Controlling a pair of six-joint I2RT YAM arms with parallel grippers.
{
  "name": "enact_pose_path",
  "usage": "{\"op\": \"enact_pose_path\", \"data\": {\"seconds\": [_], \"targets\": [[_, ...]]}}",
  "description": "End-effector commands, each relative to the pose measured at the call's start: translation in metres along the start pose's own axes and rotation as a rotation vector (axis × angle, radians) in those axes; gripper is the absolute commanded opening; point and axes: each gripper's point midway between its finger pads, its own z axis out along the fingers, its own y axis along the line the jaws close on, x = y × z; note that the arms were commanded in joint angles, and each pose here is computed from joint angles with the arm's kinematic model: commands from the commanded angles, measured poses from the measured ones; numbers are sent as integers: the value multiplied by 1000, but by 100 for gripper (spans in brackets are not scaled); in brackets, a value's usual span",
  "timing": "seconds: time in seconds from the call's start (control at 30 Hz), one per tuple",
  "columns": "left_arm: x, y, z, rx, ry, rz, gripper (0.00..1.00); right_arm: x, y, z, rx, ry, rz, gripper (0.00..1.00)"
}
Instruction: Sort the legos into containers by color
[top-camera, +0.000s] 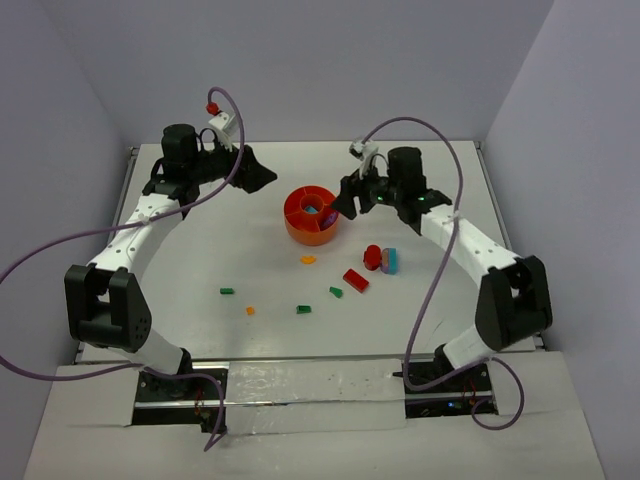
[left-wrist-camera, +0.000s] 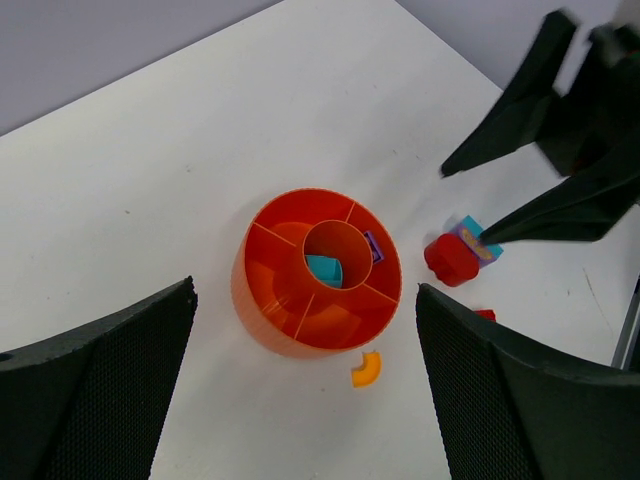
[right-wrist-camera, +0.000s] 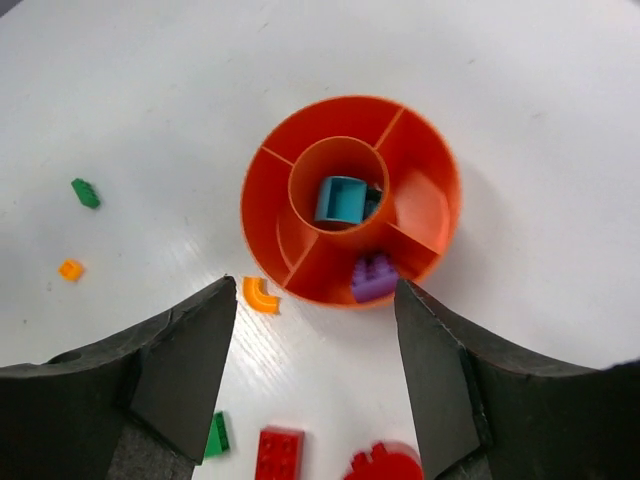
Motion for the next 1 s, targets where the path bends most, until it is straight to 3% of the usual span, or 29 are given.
{"op": "enact_pose_path", "data": {"seconds": [0.0, 0.1, 0.3, 0.67, 0.8, 0.97], "targets": [[-17, -1, -7, -16, -36, 87, 97, -16, -17, -59, 108, -19, -29, 71], [-8, 1, -9, -27, -6, 126, 97, 39, -38, -95, 211, 154, -2, 70], [3, 1, -11, -47, 16, 159, 96, 101, -57, -133, 386, 332, 64, 70], [11, -2, -12, -60, 43, 170, 97, 151, -58, -127, 479, 481, 401, 70], [16, -1, -13, -67, 51, 168, 97, 165, -60, -123, 492, 546, 447, 76], [21, 0, -14, -71, 61, 169, 97, 175, -57, -118, 492, 572, 425, 77]]}}
